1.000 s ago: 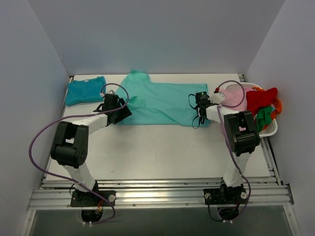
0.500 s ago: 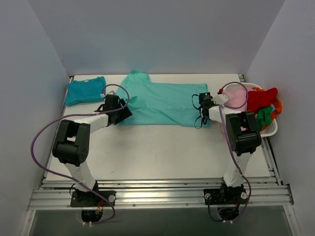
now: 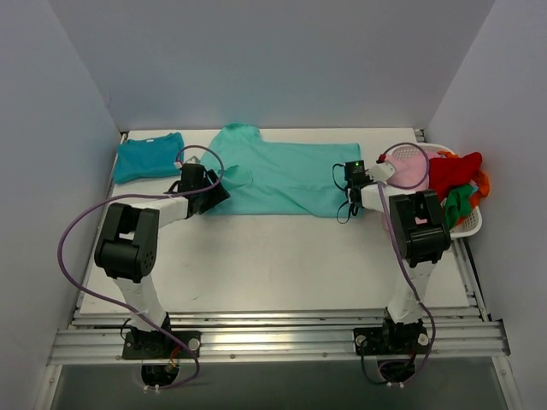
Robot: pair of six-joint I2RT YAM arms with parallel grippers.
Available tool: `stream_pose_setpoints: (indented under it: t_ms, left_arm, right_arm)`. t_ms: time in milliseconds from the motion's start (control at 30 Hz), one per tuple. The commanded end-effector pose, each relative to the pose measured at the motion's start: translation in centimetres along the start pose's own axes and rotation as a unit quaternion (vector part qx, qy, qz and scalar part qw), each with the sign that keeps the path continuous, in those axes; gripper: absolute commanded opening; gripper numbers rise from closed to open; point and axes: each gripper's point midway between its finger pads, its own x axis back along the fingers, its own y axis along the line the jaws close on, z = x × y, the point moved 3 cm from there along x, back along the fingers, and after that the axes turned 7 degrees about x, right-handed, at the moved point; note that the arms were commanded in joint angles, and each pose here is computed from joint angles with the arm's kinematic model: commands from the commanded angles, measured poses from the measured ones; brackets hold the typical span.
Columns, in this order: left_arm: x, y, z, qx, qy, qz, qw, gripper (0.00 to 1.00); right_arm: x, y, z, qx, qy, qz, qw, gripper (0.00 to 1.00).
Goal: Fold and stack the t-shirts
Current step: Fold the tshirt
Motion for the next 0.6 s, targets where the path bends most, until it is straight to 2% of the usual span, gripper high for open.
stream_pose_setpoints:
  t_ms: [0,133,567]
  left_arm:
    - [-1.0,-0.5,-0.6,-0.004,-0.003,0.019,1.0,0.73]
    - [-1.4,-0.1,-0.5,-0.003,-0.001,0.018,1.0,0.73]
    - [-0.5,1.4,-1.5,-0.005,-0.023,-0.02,1.0,0.73]
  right_arm:
    - [-1.0,-0.6,0.6,0.014,0.01,0.016,1.0,0.04]
    - [-1.2,-0.7,0.2,0.013,0.009,0.02,1.0,0.0]
    - [-1.7,-2.1,-3.8,-0.022,-0.008,0.028,0.999,0.0]
